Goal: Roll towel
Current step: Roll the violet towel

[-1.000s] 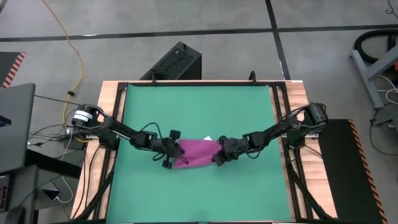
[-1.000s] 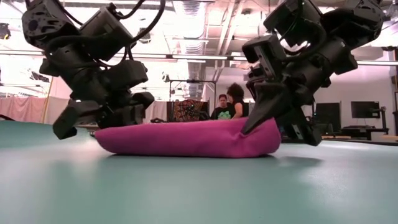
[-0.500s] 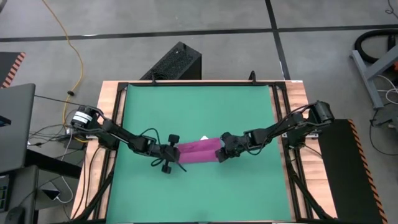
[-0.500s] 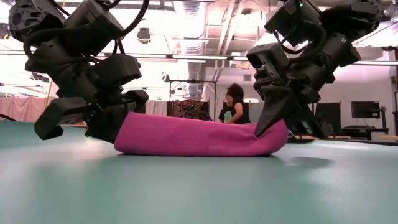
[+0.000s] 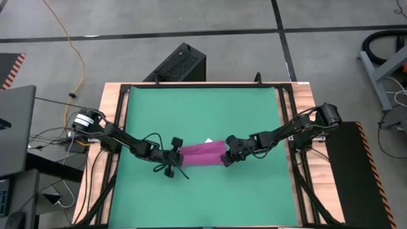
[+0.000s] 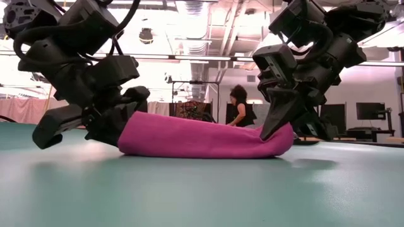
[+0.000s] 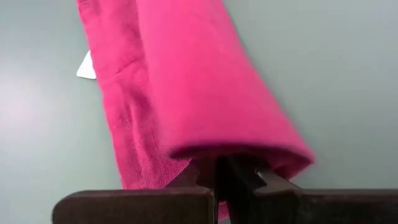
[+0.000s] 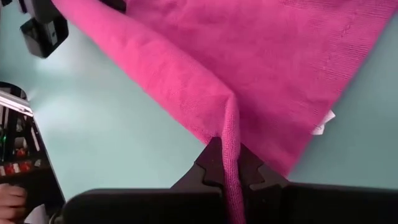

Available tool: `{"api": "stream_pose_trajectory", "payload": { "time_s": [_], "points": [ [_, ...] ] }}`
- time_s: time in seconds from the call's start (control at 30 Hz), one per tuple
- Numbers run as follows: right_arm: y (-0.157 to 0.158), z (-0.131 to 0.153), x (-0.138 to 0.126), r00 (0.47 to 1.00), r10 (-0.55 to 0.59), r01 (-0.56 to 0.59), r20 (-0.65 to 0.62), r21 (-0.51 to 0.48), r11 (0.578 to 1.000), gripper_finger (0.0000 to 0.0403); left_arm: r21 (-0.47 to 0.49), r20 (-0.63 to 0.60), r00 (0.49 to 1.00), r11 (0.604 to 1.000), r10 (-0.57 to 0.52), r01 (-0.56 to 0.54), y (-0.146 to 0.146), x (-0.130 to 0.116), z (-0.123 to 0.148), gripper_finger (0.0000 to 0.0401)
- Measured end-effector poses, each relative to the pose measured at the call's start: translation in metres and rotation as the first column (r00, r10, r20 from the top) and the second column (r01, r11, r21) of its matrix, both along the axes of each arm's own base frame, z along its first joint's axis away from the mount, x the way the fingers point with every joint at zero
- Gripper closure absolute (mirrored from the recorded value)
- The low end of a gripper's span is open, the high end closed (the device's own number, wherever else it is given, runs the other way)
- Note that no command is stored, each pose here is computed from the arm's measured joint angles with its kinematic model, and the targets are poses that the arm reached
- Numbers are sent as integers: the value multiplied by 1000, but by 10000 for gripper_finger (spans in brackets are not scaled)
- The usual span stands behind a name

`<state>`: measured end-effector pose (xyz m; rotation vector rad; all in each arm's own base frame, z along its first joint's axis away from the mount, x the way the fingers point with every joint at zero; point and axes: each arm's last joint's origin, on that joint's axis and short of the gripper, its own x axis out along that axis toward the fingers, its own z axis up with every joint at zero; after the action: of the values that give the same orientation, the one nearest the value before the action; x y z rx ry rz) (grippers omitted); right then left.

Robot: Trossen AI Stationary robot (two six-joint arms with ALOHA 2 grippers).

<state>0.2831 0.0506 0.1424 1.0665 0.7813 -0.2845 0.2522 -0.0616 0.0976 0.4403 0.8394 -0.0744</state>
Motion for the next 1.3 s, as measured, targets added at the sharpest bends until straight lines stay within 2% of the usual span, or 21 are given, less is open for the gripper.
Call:
{"api": "stream_pose_trajectory", "payload": {
  "time_s": [0.2,0.5,0.8,0.97,1.13,1.3],
  "points": [
    [0,1,1,999,25,-24,24,-22,999,388,145,28,999,989,19,-23,1,-9,19,401],
    [0,1,1,997,67,-65,31,-64,996,388,159,34,997,985,68,-73,5,-18,35,401],
    [0,2,1,991,124,-118,42,-120,986,388,153,50,994,983,96,-103,11,-15,36,401],
    [1,6,5,984,168,-157,57,-166,973,388,143,65,992,983,108,-116,19,-8,33,401],
    [3,18,14,962,265,-242,71,-233,942,388,155,29,994,982,108,-111,26,-4,24,401],
    [-5,19,14,965,262,-252,15,-228,941,388,164,9,993,979,117,-117,28,-2,17,401]
  ]
}}
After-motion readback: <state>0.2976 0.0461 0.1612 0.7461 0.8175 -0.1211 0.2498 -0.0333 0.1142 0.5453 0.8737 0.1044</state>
